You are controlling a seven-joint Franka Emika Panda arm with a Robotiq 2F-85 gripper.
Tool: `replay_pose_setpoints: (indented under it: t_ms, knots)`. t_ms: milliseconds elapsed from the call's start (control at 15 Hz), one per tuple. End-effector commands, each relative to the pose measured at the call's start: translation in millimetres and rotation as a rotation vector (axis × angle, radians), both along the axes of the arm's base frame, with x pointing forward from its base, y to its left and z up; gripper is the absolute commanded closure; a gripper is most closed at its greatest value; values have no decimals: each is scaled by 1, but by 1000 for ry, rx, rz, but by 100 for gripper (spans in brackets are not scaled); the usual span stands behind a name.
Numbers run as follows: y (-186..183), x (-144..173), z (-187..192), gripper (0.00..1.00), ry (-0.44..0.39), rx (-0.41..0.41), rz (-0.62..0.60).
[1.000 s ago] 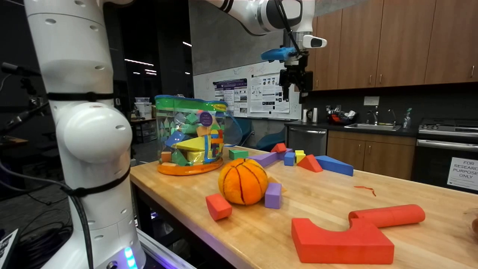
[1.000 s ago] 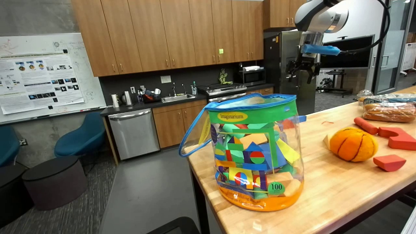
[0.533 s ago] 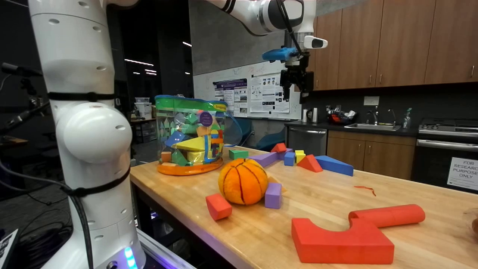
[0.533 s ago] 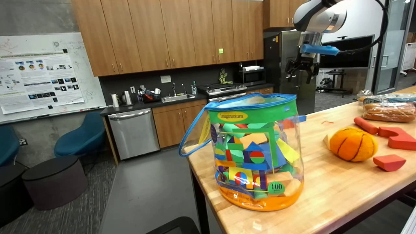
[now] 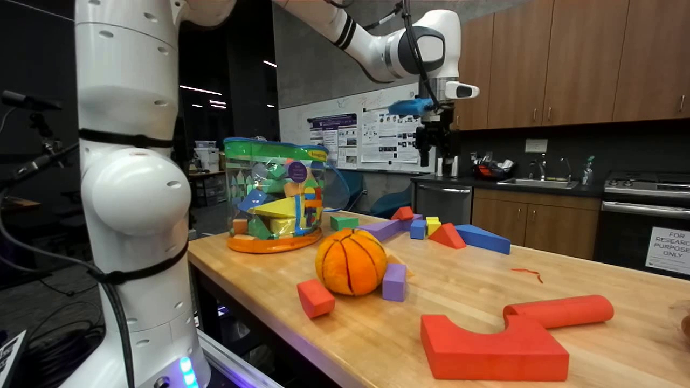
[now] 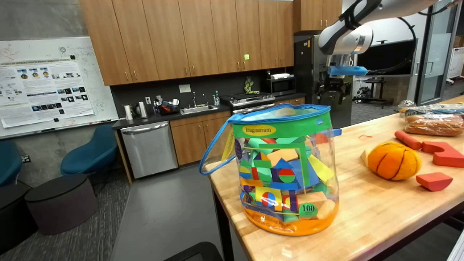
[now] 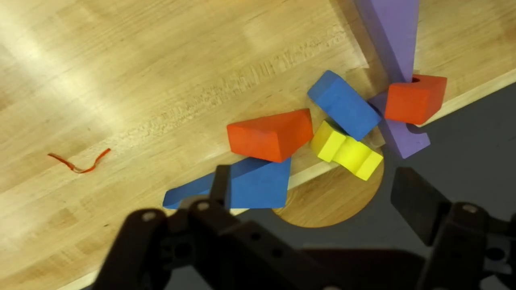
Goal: Put the triangular orange block inside the clear bag
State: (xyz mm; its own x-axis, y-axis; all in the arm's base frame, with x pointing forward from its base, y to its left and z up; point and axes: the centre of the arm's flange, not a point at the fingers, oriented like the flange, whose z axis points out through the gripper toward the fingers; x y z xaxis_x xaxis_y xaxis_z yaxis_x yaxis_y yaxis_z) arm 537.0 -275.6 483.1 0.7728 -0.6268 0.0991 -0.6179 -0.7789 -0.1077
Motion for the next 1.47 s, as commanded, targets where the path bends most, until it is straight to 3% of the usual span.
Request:
replay_pose_setpoints:
  t_ms: [0, 333, 800, 1133, 1400]
  knots:
    - [-15, 26, -30, 0, 65, -22, -34]
    - [-24, 46, -79, 0, 156, -40, 7]
    - [-28, 59, -111, 0, 251, -83, 132]
    - [-20, 71, -120, 0, 219, -58, 253]
    - [-19, 74, -118, 0, 214, -44, 252]
